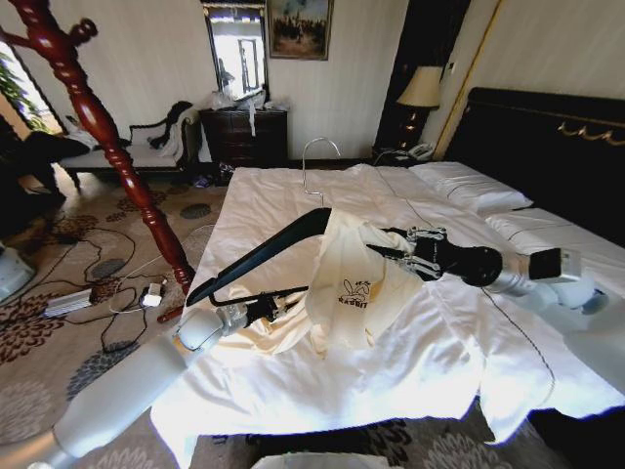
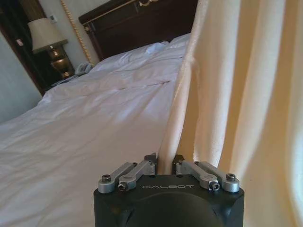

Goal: Pick up the clothes from the bed and hang them on the clothes hanger.

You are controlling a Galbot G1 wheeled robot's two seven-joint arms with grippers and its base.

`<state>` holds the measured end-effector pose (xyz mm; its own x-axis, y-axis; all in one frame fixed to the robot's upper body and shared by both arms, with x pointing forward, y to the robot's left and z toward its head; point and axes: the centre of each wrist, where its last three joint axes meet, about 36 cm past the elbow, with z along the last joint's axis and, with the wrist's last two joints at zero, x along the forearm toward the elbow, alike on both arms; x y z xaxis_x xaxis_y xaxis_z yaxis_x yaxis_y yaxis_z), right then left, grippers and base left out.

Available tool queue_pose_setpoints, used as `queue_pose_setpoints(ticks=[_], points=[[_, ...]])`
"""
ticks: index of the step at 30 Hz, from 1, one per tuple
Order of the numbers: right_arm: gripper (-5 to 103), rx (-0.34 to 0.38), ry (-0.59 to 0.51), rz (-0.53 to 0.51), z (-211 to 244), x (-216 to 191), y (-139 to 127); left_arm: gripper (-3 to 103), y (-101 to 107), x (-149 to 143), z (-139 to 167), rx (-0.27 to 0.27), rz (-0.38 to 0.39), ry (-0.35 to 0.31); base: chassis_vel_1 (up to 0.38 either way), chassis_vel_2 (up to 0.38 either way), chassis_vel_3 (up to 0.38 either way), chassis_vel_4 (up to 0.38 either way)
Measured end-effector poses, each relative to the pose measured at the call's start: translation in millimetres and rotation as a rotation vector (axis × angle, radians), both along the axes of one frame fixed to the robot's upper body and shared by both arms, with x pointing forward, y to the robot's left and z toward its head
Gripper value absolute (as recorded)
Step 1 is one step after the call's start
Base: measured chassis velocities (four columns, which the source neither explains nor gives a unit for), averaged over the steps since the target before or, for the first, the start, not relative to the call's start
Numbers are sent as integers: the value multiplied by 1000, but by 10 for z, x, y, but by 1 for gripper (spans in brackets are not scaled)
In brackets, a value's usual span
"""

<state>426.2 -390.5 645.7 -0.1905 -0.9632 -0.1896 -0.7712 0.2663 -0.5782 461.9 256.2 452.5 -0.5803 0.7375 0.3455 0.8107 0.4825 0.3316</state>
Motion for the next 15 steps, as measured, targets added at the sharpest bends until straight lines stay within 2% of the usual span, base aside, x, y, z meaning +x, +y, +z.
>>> queue_pose_setpoints(ticks=[1, 4, 6, 9, 10, 14, 15], points=[[23, 0, 0, 0, 0, 0, 0, 17, 0, 0, 0, 0, 0, 0, 0, 0, 0, 0], [23, 12, 2, 0, -19, -1, 3, 3, 23, 48, 0, -51, 54, 9, 0, 0, 0, 0], [23, 15, 2, 0, -19, -4, 8, 3, 19, 58, 7, -65, 63, 11, 0, 0, 0, 0], [23, 27, -2, -4, -23, -8, 22, 0, 36, 117, 126, -129, 116, 11, 0, 0, 0, 0], [23, 27, -2, -4, -23, -8, 22, 0, 36, 117, 126, -129, 116, 11, 0, 0, 0, 0], [23, 31, -5, -60, -122, -8, 19, 0, 154, 227, 485, -239, 189, 8, 0, 0, 0, 0], [23, 31, -5, -60, -122, -8, 19, 0, 154, 227, 485, -239, 189, 8, 0, 0, 0, 0]])
